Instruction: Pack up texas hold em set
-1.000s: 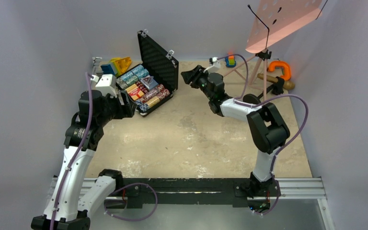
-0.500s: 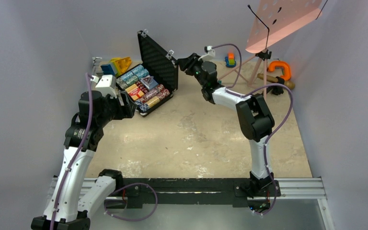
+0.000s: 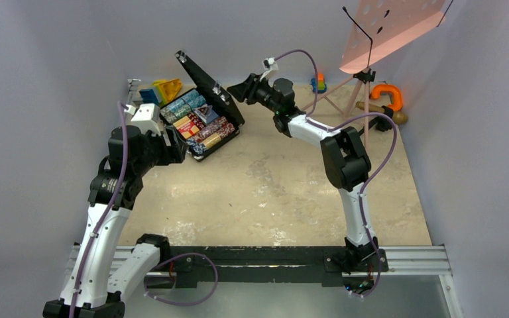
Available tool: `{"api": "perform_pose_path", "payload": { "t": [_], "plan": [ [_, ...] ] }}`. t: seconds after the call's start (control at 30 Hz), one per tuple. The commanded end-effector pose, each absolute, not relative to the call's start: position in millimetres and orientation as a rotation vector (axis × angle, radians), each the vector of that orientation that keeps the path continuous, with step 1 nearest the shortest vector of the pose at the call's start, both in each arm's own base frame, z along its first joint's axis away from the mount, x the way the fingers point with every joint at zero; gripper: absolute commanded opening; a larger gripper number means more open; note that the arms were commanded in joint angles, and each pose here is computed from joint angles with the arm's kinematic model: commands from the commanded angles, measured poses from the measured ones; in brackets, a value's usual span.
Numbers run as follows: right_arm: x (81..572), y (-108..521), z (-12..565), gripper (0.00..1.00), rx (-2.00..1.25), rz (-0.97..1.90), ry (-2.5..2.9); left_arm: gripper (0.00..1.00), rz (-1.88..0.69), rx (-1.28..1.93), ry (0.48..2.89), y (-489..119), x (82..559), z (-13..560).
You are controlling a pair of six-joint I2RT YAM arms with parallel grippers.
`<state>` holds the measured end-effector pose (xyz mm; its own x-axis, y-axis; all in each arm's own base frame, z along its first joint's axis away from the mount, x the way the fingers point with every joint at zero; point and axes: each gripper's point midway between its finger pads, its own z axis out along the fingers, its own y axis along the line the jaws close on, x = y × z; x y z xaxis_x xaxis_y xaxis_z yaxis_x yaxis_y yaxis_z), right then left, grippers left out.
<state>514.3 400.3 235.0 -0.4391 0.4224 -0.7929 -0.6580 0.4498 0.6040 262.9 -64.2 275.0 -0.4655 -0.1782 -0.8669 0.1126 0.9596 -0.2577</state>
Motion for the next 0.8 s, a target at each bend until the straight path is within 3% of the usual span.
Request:
{"api": "perform_pose_path", "payload": {
  "t": [0.0, 0.23, 0.77],
  "plan": [
    [482, 418, 237, 0.48, -0.323, 1.25, 1.632, 0.73, -0.279, -0.059, 1.954, -53, 262, 288],
    [443, 423, 224, 0.48, -0.382, 1.191, 1.705, 0.73, -0.254, -0.078, 1.903, -47, 259, 292],
    [346, 295, 283, 0.5, -0.338, 0.858, 1.604, 0.6, -0.258, -0.205, 2.122, -50, 309, 242]
  ]
}}
